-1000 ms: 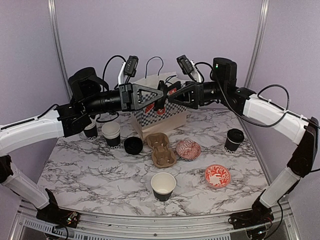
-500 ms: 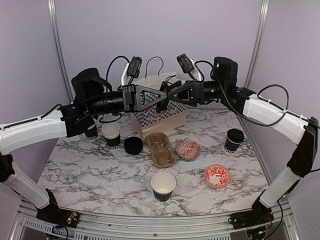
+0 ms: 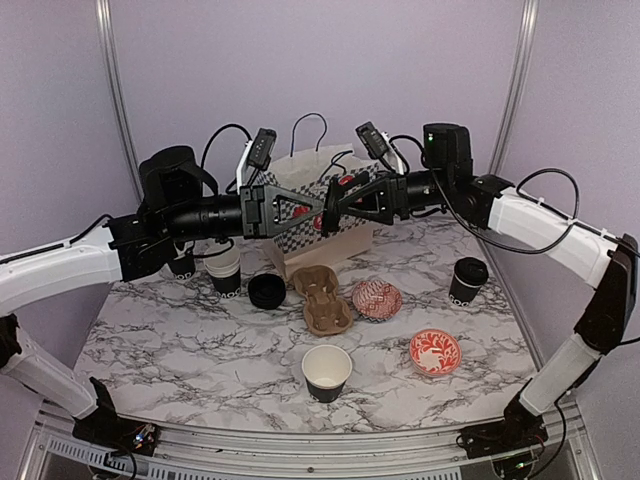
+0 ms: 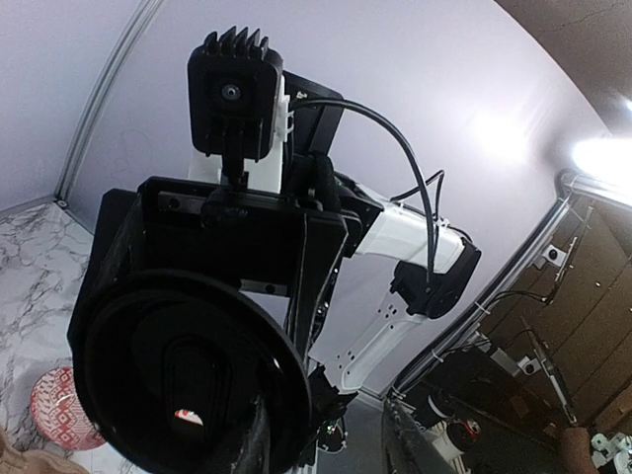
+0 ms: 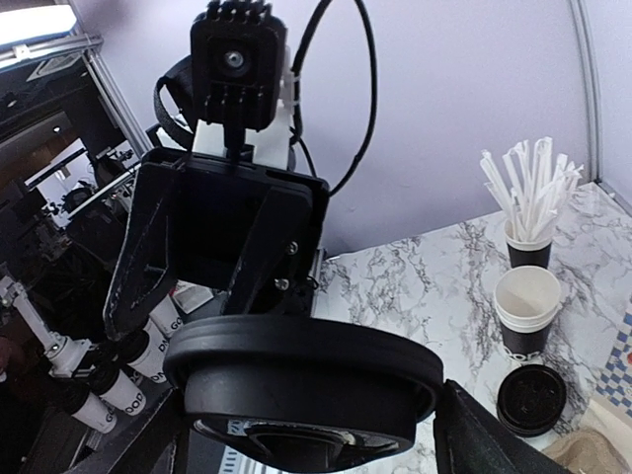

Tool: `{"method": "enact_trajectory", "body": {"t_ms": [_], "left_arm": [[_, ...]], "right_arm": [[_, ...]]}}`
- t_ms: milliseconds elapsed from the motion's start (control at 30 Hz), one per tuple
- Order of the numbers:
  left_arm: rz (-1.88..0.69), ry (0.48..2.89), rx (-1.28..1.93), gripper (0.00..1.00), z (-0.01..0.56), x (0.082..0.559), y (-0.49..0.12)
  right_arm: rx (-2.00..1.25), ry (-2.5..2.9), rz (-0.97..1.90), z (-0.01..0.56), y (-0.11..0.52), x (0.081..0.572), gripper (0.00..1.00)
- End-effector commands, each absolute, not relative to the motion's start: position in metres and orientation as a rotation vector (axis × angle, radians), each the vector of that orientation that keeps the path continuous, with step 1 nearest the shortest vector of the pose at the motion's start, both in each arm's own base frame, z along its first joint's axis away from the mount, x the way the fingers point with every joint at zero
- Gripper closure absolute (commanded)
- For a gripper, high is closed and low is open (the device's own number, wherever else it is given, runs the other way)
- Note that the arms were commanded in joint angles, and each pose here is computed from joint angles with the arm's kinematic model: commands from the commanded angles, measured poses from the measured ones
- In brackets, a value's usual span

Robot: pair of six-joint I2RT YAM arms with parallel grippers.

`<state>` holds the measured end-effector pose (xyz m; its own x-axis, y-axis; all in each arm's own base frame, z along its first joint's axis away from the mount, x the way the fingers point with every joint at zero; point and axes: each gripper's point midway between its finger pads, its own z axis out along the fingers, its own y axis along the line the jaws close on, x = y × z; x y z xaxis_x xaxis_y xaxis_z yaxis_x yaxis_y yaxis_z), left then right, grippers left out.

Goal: Pack the takeout coffee

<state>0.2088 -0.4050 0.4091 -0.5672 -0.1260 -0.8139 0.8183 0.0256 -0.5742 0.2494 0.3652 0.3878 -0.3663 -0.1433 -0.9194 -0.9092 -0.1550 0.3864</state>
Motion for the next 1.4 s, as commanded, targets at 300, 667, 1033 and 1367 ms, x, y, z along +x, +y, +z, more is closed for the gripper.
{"method": "enact_trajectory", "body": {"t_ms": [300, 667, 1033, 1367], "left_arm": [[-1.049, 2.064, 0.615, 0.58, 0.281, 0.216, -0.323], [-0.925, 2.384, 0.553, 0.60, 0.177, 0.210, -0.313], [-0.978, 2.485, 0.649, 0.61, 0.129, 0.182, -0.336], [-1.040, 2.525, 0.653, 0.61, 0.101, 0.172, -0.352]], "right_arm": [[-1.675, 1.702, 0.955, 0.282, 0.328, 0.235, 0.30], [-2.049, 1.799, 0.816, 0.221, 0.336, 0.183, 0.31], [-2.193, 1.818, 0.805, 0.199, 0.354, 0.156, 0.32], [-2.231, 1.835, 0.811, 0.189, 0.362, 0.150, 0.33]]}}
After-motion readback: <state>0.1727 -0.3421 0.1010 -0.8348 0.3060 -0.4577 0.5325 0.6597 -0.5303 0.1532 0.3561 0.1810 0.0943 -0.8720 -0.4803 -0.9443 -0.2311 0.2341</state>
